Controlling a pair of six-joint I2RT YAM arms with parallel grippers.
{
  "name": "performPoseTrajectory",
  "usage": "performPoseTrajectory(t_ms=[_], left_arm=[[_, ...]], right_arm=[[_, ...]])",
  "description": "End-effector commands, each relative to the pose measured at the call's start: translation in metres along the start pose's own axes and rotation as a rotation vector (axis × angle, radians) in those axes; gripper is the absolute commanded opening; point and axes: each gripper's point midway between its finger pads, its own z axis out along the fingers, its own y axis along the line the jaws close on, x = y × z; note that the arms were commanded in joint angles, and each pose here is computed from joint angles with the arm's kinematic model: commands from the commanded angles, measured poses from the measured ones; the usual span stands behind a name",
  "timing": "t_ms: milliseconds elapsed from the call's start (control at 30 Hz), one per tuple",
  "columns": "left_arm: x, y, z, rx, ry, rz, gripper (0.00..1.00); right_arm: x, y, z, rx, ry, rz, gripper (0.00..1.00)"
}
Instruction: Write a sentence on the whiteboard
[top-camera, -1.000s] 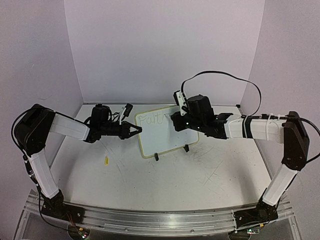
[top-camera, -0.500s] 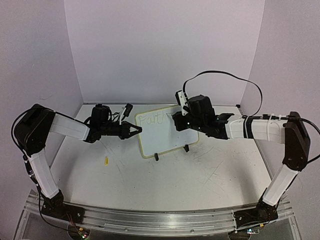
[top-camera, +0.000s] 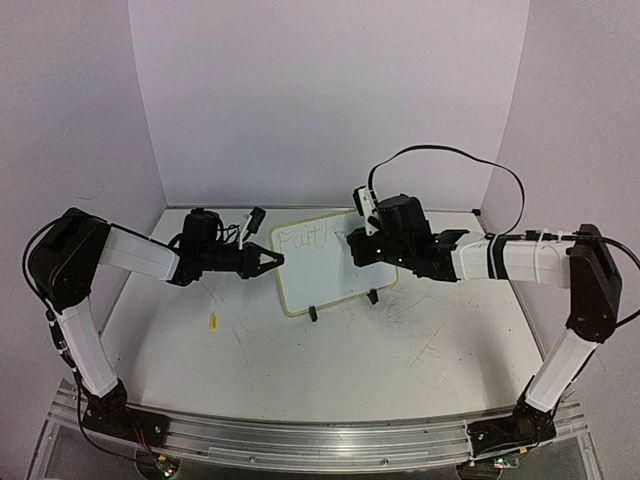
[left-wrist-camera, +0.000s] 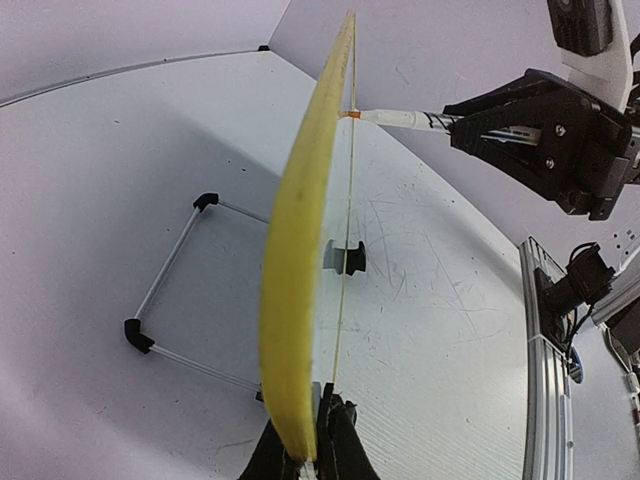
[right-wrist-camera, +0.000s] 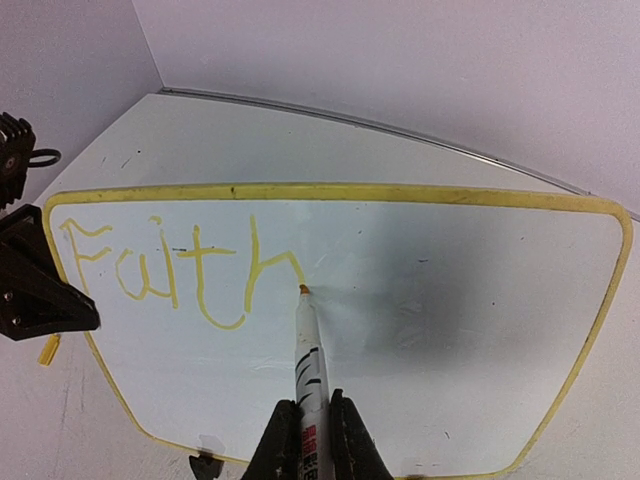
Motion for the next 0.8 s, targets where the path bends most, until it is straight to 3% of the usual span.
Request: performPoseTrajectory(t_ms=[0,767], left_arm=[[0.0,0.02,-0.003,-0.111,0.015,0.051,0.0],[0.0,0.021,-0.003,-0.113,0.016,0.051,0.0]], right_arm=[[0.0,-0.006,-0.005,0.015,0.006,0.019,0.0],[0.01,-0.005,-0.002,0.009,0.041,0.02,0.0]])
